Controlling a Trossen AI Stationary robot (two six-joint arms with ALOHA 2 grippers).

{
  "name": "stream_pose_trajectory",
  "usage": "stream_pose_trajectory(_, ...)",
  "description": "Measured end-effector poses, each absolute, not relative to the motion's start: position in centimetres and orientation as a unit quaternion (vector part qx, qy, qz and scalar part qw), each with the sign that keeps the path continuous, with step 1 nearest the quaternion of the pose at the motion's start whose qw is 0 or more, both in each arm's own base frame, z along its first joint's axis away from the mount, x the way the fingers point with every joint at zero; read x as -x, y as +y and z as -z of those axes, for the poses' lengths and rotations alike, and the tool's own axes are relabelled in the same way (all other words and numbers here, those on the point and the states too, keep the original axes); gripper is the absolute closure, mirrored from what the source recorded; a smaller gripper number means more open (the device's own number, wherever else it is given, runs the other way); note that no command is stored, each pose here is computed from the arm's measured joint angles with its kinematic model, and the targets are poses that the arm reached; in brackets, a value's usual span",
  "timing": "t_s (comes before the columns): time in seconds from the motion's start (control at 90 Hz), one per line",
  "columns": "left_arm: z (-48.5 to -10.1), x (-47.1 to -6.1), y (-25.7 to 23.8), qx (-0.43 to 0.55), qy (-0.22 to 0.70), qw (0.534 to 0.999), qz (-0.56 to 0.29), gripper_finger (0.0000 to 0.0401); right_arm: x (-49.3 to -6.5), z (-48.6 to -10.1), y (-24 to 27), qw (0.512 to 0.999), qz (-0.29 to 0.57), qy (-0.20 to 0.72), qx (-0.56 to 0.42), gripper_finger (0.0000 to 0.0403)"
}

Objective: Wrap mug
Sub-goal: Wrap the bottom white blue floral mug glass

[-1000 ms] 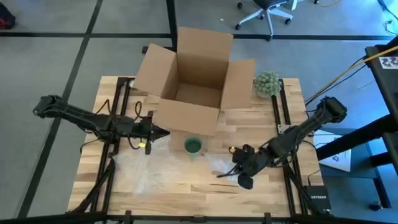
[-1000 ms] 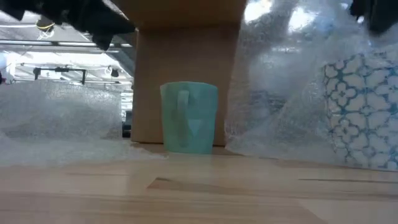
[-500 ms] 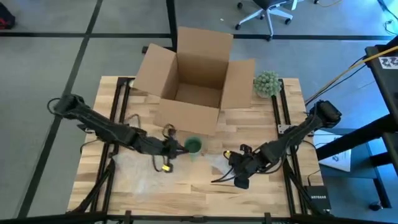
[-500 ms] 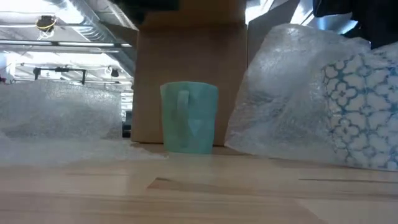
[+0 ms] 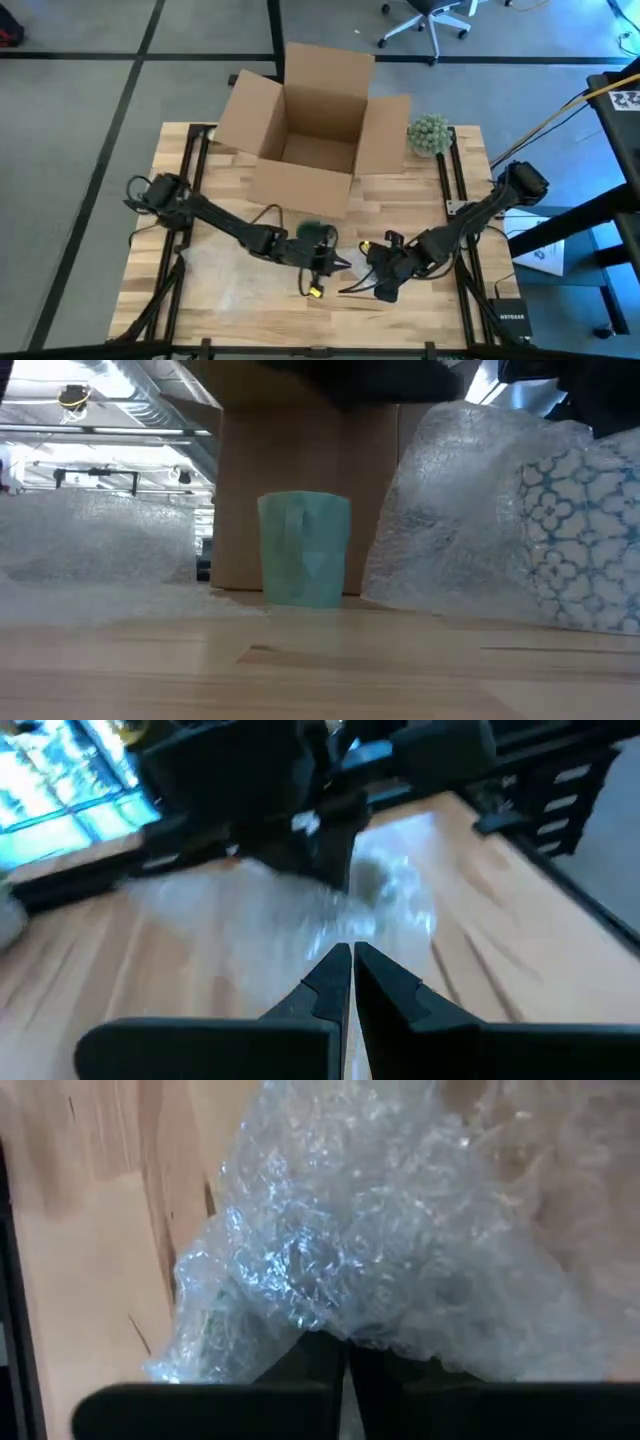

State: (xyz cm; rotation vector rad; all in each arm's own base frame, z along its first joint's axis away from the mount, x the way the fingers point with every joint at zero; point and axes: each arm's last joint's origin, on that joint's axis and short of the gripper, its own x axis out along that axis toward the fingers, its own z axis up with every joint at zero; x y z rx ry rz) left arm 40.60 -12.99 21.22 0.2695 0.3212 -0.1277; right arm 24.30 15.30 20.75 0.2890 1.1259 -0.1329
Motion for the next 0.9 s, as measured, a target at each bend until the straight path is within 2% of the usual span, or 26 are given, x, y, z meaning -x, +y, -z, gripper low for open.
stream_pose_trajectory(0.222,-21.4,-41.9,-10.9,-0.101,0.151,0.981,0.072,0.0401,-24.3,-20.7,15.3,0.834,0.063,0.531,-0.137,0.0403)
stream_pose_trajectory(0.433,-21.6,-42.7,-9.3,-0.060,0.116,0.984,0.118,0.0401,-24.3,-20.7,15.2,0.837,0.070,0.527,-0.130,0.0403)
stream_pose_trajectory(0.9,-16.1,-45.4,-12.1,-0.045,0.122,0.981,0.142,0.0401,-24.3,-20.7,15.3,0.835,0.068,0.530,-0.134,0.0403)
